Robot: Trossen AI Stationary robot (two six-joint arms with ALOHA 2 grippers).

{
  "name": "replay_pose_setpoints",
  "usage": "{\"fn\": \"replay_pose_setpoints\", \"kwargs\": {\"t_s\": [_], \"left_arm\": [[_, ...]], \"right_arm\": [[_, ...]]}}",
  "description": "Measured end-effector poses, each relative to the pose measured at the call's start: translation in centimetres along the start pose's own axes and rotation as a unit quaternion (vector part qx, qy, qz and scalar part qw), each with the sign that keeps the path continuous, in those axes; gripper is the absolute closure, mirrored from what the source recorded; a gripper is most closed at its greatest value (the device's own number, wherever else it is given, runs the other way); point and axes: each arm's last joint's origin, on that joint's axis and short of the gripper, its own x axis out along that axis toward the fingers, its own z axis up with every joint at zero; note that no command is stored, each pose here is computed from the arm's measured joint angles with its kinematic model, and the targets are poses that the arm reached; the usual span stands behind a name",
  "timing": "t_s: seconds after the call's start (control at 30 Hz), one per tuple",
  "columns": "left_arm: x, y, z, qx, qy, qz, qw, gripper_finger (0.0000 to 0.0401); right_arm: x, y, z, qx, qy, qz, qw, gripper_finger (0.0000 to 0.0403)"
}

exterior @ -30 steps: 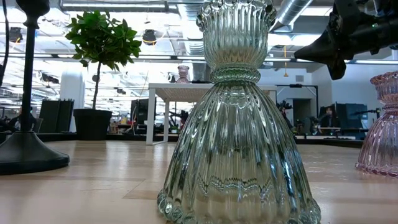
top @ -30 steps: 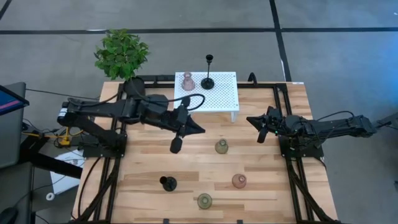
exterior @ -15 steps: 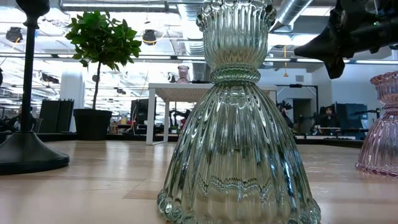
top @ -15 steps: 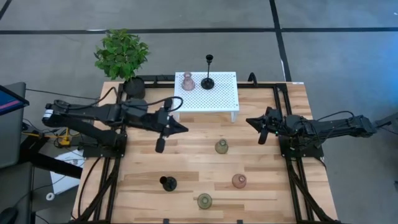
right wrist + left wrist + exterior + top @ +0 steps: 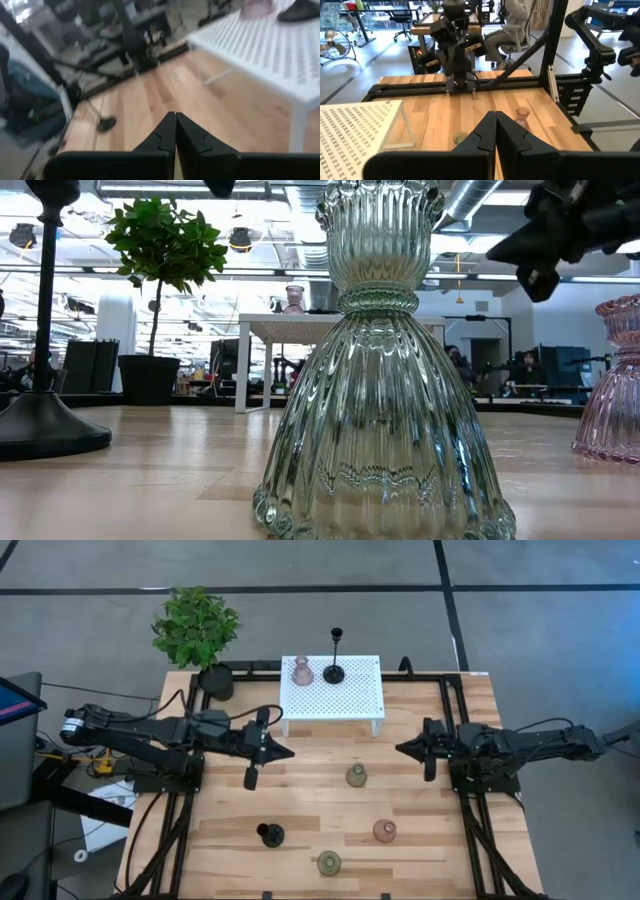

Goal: Pick & Place candle stick holders
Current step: Put the top green candle holder on the shelf

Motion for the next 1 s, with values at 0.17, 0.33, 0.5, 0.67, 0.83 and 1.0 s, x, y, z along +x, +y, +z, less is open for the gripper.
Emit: {"fn": "replay_pose_setpoints", "kwargs": {"t_s": [0.17, 0.33, 0.5, 0.67, 0.83, 1.0], "left_arm": [[0.0, 0.0, -0.1, 0.0, -0.003, 0.0, 1.0, 0.0398], [0.0, 0.0, -0.1, 0.004, -0.004, 0.0, 1.0, 0.0395], [0.0, 0.0, -0.1, 0.004, -0.004, 0.001, 1.0, 0.0395], [0.0, 0.0, -0.1, 0.004, -0.004, 0.001, 1.0, 0.0395], [0.0, 0.0, -0.1, 0.004, -0.004, 0.001, 1.0, 0.0394], [0.0, 0.0, -0.1, -0.012, -0.005, 0.001, 1.0, 0.0394]], "right_arm": [[0.0, 0.2, -0.7, -0.008, 0.056, 0.024, 0.998, 0.0403], [0.5, 0.9, -1.4, -0.065, 0.088, 0.052, 0.993, 0.0403], [1.3, 1.7, -2.6, -0.107, 0.139, 0.08, 0.981, 0.0403], [2.4, 1.9, -3.1, -0.088, 0.159, 0.068, 0.981, 0.0403], [3.9, 2.0, -3.8, -0.099, 0.172, 0.06, 0.978, 0.0402], [5.1, 1.9, -4.9, -0.114, 0.205, 0.045, 0.971, 0.0374]]}}
